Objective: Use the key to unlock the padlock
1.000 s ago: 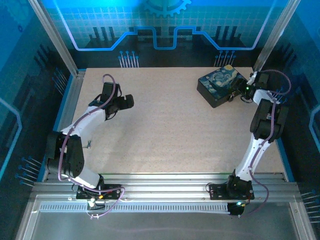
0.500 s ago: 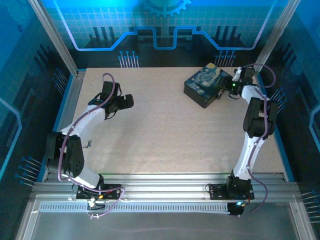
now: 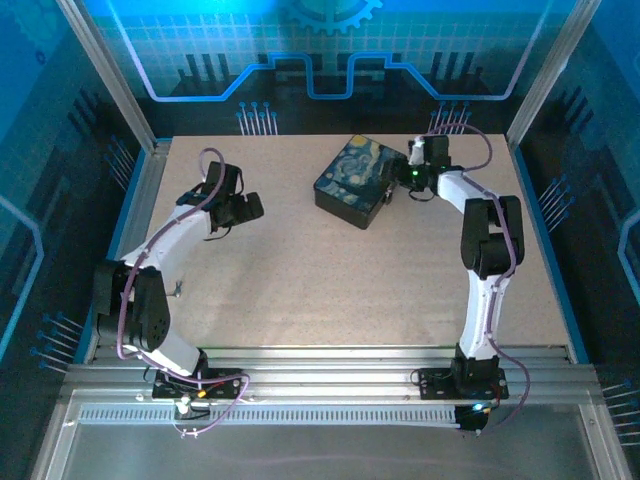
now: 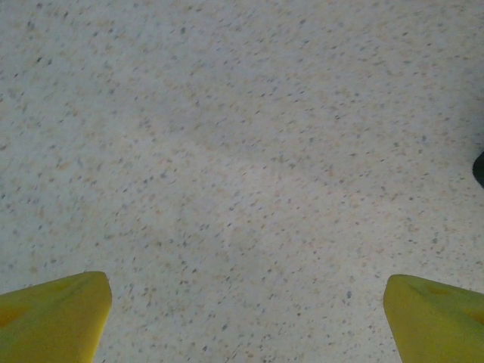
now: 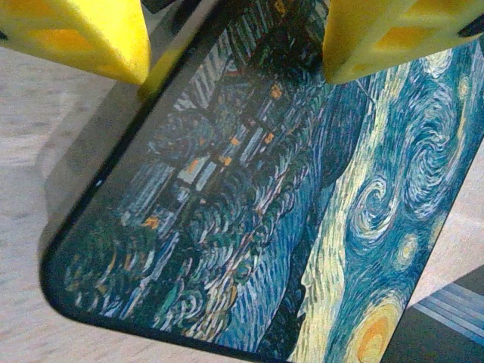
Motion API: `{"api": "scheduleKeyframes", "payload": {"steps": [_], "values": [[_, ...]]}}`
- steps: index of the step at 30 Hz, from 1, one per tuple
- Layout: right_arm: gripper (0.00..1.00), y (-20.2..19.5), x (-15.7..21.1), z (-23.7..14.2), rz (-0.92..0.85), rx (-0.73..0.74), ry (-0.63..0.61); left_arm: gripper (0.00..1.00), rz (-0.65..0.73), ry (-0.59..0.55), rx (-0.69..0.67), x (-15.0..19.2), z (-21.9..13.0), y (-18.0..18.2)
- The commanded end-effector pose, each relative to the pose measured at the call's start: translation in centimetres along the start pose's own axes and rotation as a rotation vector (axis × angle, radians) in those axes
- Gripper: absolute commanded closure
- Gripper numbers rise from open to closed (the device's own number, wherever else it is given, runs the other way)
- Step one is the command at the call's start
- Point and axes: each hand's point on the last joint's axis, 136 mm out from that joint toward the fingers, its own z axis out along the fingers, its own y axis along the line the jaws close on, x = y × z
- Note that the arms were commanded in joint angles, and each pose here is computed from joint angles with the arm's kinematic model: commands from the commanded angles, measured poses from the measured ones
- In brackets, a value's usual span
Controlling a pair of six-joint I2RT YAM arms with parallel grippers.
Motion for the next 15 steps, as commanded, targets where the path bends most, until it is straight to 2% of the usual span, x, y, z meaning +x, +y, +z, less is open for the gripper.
{"api": "scheduleKeyframes", "payload": {"steps": [1,15], "values": [[0.38,2.4,4.4,1.4,0.008,-0.028,0.135,0.06,-0.106,0.017,-0.088,0.0,-0.9,2.0],[0.36,10.6,10.8,3.7,-0.091,-0.134,0.301,0.06,-0.419,0.020,-0.291,1.1,-0.1,8.3]]}}
